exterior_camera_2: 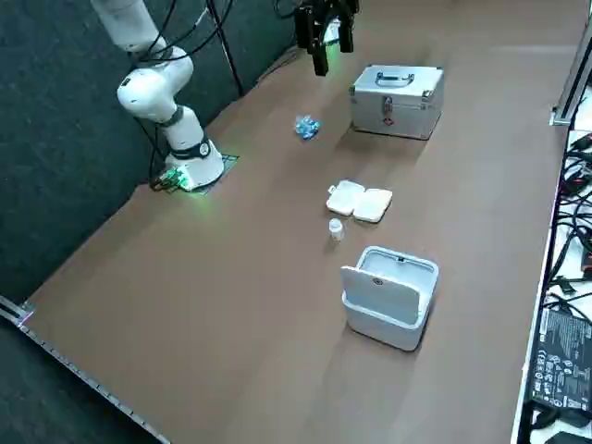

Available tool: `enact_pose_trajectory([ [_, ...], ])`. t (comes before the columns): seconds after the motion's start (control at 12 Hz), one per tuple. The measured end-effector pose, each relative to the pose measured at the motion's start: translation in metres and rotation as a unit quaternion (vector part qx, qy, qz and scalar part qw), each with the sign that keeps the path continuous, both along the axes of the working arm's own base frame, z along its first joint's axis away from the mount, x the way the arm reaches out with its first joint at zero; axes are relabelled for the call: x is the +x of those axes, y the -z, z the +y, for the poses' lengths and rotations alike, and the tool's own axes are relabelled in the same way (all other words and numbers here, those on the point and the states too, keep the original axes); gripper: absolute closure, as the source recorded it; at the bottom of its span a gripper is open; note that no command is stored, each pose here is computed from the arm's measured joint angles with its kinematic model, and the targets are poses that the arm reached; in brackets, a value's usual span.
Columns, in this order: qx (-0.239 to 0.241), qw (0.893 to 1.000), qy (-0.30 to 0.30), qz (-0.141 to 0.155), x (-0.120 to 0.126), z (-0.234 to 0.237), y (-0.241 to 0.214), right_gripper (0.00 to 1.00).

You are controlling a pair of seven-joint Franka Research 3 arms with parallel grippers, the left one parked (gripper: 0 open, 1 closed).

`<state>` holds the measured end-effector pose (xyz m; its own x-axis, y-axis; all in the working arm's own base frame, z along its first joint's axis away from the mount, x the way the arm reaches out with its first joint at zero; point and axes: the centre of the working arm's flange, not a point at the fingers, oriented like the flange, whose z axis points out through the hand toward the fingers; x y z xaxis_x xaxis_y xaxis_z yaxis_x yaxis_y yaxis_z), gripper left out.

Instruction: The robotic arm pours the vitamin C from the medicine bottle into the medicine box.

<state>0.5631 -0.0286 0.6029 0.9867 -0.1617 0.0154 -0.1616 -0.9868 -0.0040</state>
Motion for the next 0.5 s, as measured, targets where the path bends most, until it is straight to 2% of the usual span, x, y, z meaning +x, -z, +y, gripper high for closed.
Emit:
enact_pose_trajectory([
  [0.5,0.000,1.000,-0.005,0.000,0.0002,0.0000,0.0003,0.00],
])
